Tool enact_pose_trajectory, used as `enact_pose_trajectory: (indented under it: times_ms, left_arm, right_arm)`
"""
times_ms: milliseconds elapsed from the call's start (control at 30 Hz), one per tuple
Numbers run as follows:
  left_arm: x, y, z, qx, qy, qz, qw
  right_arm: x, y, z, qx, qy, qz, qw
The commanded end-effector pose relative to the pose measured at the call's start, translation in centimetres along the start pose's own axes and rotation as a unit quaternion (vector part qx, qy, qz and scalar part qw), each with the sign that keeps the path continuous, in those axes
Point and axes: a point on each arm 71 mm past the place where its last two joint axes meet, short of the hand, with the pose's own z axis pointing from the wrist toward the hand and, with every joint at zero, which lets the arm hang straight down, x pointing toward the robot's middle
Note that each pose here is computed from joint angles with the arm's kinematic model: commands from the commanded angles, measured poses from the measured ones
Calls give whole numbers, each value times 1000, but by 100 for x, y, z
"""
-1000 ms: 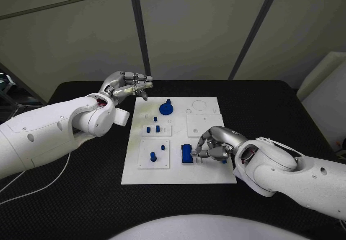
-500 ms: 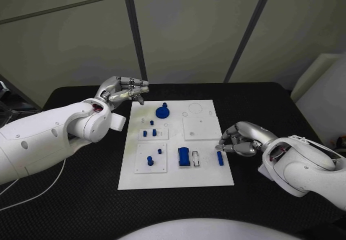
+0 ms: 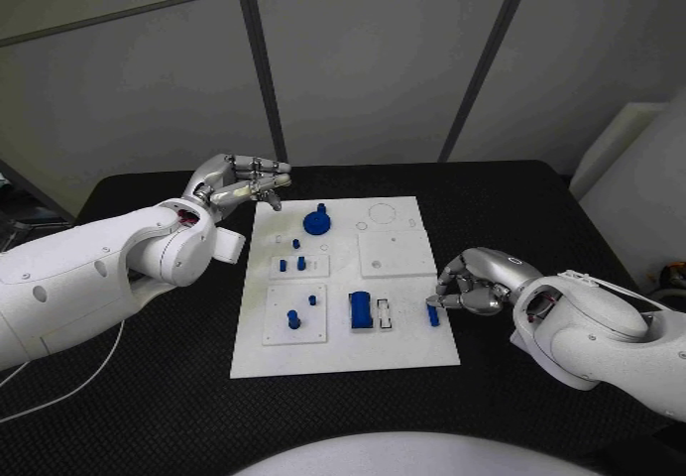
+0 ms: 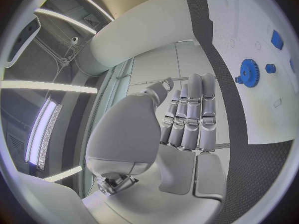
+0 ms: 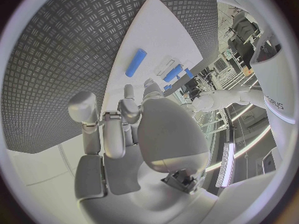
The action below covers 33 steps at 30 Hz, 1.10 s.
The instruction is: Assemble the parts on the task board
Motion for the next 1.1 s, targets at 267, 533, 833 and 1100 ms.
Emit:
enact_pose_trajectory:
  times_ms: [267, 533, 833, 1100]
  left_arm:
    - [-1, -9, -5, 3, 1, -2, 1000]
    - [-5, -4, -10, 3, 1, -2, 1000]
    - [-13, -2, -15, 2, 1, -2, 1000]
    - [-9, -3, -16, 2, 1, -2, 1000]
  right_arm:
    - [185, -14, 11, 19, 32, -40, 999]
    - [227, 3, 25, 18, 38, -42, 998]
    - [282, 36, 37, 14, 54, -61, 997]
    - [331, 142, 92, -6, 50, -118, 992]
